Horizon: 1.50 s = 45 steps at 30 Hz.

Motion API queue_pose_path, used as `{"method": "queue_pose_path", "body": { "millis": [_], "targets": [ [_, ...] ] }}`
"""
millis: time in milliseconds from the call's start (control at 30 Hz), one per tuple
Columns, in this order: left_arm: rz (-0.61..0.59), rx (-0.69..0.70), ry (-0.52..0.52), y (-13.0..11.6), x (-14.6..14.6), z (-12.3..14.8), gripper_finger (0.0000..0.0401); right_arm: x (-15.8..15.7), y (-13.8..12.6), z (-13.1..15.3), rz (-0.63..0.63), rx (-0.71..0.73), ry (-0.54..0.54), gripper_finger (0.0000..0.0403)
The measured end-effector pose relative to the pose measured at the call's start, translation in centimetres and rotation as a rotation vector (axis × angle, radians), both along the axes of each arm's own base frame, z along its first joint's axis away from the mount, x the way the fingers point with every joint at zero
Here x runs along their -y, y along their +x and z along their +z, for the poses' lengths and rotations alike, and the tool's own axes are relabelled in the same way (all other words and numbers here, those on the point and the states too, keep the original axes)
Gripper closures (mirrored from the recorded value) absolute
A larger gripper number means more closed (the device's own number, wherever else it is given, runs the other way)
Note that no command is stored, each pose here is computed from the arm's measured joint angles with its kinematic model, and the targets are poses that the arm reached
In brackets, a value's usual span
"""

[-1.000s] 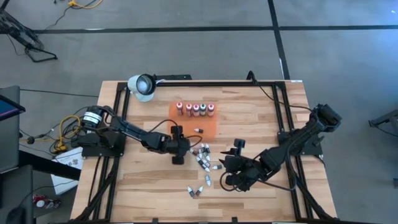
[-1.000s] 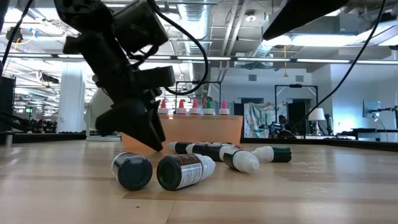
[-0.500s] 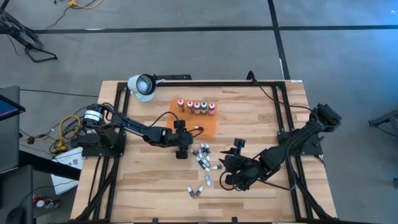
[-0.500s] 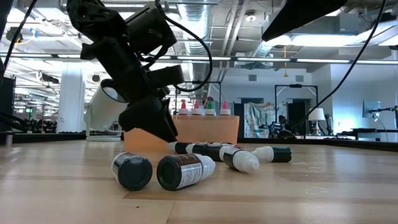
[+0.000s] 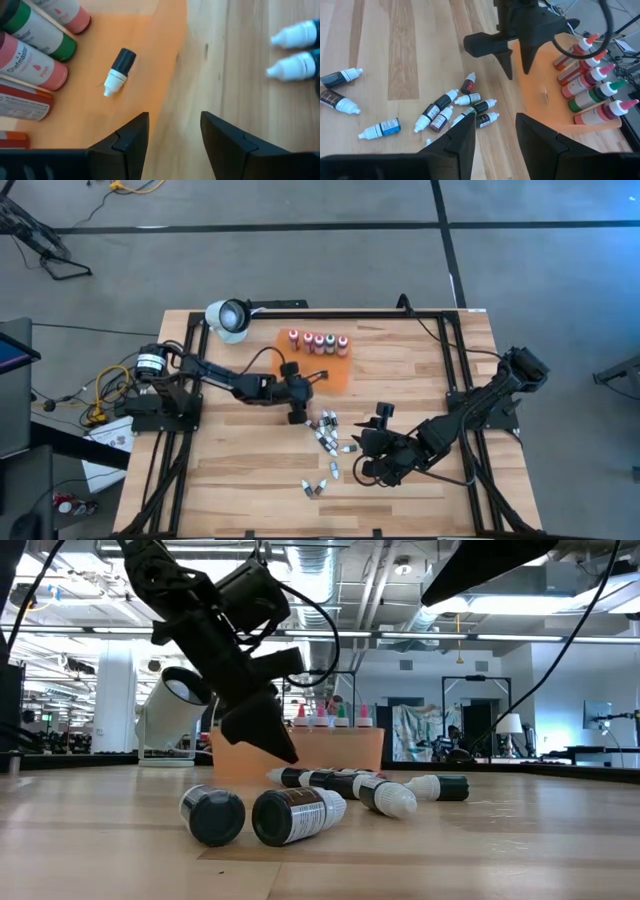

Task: Pick & Place food coloring
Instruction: Adjust the orange bin

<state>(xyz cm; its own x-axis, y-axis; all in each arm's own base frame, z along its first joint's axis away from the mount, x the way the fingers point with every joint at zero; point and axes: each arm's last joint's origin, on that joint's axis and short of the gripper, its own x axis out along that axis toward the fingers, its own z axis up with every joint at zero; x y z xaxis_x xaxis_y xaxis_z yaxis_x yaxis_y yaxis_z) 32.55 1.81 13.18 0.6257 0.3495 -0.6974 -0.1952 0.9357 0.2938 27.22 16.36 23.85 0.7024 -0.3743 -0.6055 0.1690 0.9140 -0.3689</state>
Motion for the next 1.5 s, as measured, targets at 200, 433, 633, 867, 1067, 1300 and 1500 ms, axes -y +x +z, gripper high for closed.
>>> {"method": "queue_pose_path", "body": {
  "millis": [200, 433, 633, 867, 1067, 1300, 1500],
  "targets": [
    [0.004, 0.061, -0.030, 0.4, -1.1, 0.4, 0.0228, 0.0, 0.0, 0.0, 0.000, 0.000, 0.000, 0.0270],
    [0.026, 0.084, -0.041, 0.4, -2.3, 0.5, 0.0228, 0.0, 0.0, 0.0, 0.000, 0.000, 0.000, 0.0269],
    [0.026, 0.091, -0.046, 0.4, -2.5, 0.6, 0.0228, 0.0, 0.0, 0.0, 0.000, 0.000, -0.001, 0.0269],
    [0.015, 0.147, -0.061, 0.7, -2.9, 0.9, 0.0228, 0.3, 0.2, 0.0, -0.009, 0.000, 0.000, 0.0270],
    [0.023, 0.171, -0.059, 0.8, -3.3, 1.1, 0.0228, 0.3, 0.2, 0.0, -0.012, 0.000, 0.001, 0.0269],
    [0.040, 0.222, -0.056, 1.0, -3.8, 1.5, 0.0228, 0.3, 0.2, 0.0, -0.012, 0.000, 0.002, 0.0269],
    [0.019, 0.229, -0.092, 1.0, -4.1, 1.5, 0.0228, 0.3, 0.2, 0.0, -0.012, 0.000, 0.002, 0.0270]
  ]
}}
